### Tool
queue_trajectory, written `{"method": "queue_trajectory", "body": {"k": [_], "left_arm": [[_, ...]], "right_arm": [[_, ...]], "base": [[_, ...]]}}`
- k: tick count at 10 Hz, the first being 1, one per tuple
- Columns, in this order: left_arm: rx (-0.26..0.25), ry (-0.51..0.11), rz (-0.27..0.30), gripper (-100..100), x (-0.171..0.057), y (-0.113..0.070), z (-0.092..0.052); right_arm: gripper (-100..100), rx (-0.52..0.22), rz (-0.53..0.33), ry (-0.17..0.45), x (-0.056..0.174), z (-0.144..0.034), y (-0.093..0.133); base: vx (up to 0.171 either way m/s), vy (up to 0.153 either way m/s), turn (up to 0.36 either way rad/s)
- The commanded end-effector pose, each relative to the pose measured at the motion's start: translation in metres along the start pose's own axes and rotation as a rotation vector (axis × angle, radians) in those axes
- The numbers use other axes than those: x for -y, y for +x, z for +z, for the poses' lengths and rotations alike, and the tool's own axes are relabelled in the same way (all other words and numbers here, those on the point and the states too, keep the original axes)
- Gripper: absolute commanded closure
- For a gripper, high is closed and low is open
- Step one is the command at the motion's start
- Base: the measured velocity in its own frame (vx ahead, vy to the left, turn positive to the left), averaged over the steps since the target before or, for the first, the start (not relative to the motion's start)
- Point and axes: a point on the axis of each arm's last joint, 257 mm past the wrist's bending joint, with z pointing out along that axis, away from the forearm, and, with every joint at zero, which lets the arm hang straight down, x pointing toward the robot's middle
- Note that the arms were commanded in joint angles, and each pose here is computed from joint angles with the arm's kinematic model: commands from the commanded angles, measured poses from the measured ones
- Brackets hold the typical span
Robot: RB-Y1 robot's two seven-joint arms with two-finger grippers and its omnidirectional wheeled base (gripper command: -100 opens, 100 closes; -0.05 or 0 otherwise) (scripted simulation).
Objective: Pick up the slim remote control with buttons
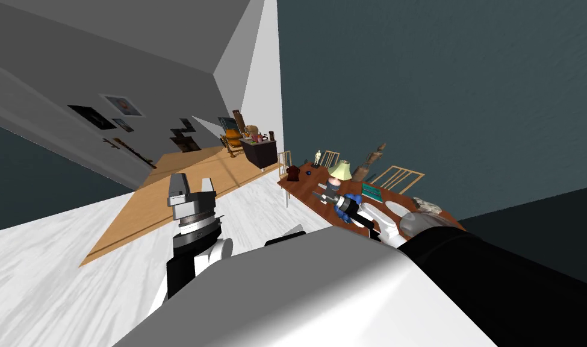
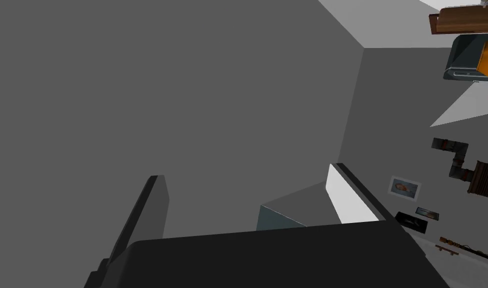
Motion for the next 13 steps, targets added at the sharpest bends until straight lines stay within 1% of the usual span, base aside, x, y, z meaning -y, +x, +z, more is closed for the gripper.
{"method": "queue_trajectory", "body": {"k": [1, 2, 3, 4, 5, 6, 7, 8, 9, 10, 11, 12, 13], "left_arm": [[0.000, 0.000, 0.000, 0, 0.000, 0.000, 0.000], [0.000, 0.000, 0.000, 0, 0.000, 0.000, 0.000], [0.000, 0.000, 0.000, 0, 0.000, 0.000, 0.000], [0.000, 0.000, 0.000, 0, 0.000, 0.000, 0.000], [0.000, 0.000, 0.000, 0, 0.000, 0.000, 0.000], [0.000, 0.000, 0.000, 0, 0.000, 0.000, 0.000], [0.000, 0.000, 0.000, 0, 0.000, 0.000, 0.000], [0.000, 0.000, 0.000, 0, 0.000, 0.000, 0.000], [0.000, 0.000, 0.000, 0, 0.000, 0.000, 0.000], [0.000, 0.000, 0.000, 0, 0.000, 0.000, 0.000], [0.000, 0.000, 0.000, 0, 0.000, 0.000, 0.000], [0.000, 0.000, 0.000, 0, 0.000, 0.000, 0.000], [0.000, 0.000, 0.000, 0, 0.000, 0.000, 0.000]], "right_arm": [[-100, -0.081, -0.064, -0.011, 0.007, -0.006, 0.025], [-100, -0.095, -0.083, -0.014, 0.006, -0.006, 0.029], [-100, -0.160, -0.127, -0.023, 0.014, -0.014, 0.048], [-100, -0.177, -0.150, -0.028, 0.013, -0.015, 0.053], [-100, -0.241, -0.194, -0.042, 0.020, -0.024, 0.072], [-100, -0.260, -0.215, -0.046, 0.021, -0.026, 0.077], [-100, -0.325, -0.254, -0.059, 0.028, -0.038, 0.096], [-100, -0.343, -0.277, -0.066, 0.028, -0.039, 0.101], [-100, -0.404, -0.320, -0.088, 0.034, -0.051, 0.117], [-100, -0.428, -0.339, -0.090, 0.036, -0.055, 0.124], [-100, -0.488, -0.380, -0.116, 0.042, -0.068, 0.140], [-100, -0.513, -0.397, -0.117, 0.045, -0.073, 0.147], [-100, -0.578, -0.433, -0.143, 0.051, -0.089, 0.163]], "base": [[0.018, 0.013, 0.225], [0.016, 0.007, 0.177], [0.023, 0.010, 0.328], [0.022, -0.001, 0.136], [0.023, 0.007, 0.278], [0.020, -0.002, 0.127], [0.021, -0.001, 0.298], [0.018, -0.009, 0.121], [0.019, -0.002, 0.211], [0.015, -0.008, 0.145], [0.014, -0.008, 0.275], [0.012, -0.014, 0.118], [0.014, -0.016, 0.229]]}}
